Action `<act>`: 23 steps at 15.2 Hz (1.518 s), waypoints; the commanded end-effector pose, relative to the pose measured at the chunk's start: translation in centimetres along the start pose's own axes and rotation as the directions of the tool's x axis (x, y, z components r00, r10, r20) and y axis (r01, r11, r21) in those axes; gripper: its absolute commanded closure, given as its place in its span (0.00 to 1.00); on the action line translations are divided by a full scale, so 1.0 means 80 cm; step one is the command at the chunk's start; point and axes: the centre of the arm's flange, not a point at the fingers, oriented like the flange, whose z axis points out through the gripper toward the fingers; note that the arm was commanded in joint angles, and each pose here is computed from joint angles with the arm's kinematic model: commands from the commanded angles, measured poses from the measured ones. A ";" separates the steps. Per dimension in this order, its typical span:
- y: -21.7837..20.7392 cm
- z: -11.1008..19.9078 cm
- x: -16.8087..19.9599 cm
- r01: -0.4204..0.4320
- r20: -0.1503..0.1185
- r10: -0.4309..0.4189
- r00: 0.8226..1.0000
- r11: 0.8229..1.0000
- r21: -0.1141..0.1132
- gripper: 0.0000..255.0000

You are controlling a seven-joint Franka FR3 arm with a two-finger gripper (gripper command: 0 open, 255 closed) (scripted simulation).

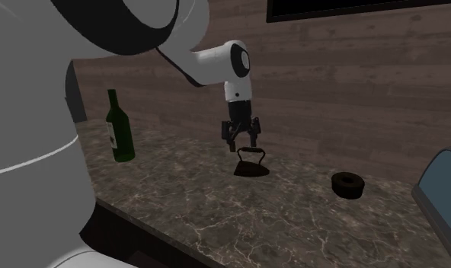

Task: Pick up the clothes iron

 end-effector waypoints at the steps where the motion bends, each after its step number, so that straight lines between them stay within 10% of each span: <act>1: 0.020 0.001 0.027 0.088 0.008 -0.088 0.996 0.996 -0.019 0.00; 8: 0.067 0.002 0.127 0.371 0.045 -0.369 0.928 0.925 -0.076 0.00; 18: 0.070 0.050 0.140 0.372 0.045 -0.369 0.928 0.925 -0.076 0.00; 19: 0.070 0.050 0.140 0.372 0.045 -0.369 0.928 0.925 -0.076 1.00; 23: 0.070 0.050 0.140 0.372 0.045 -0.369 0.928 0.925 -0.076 1.00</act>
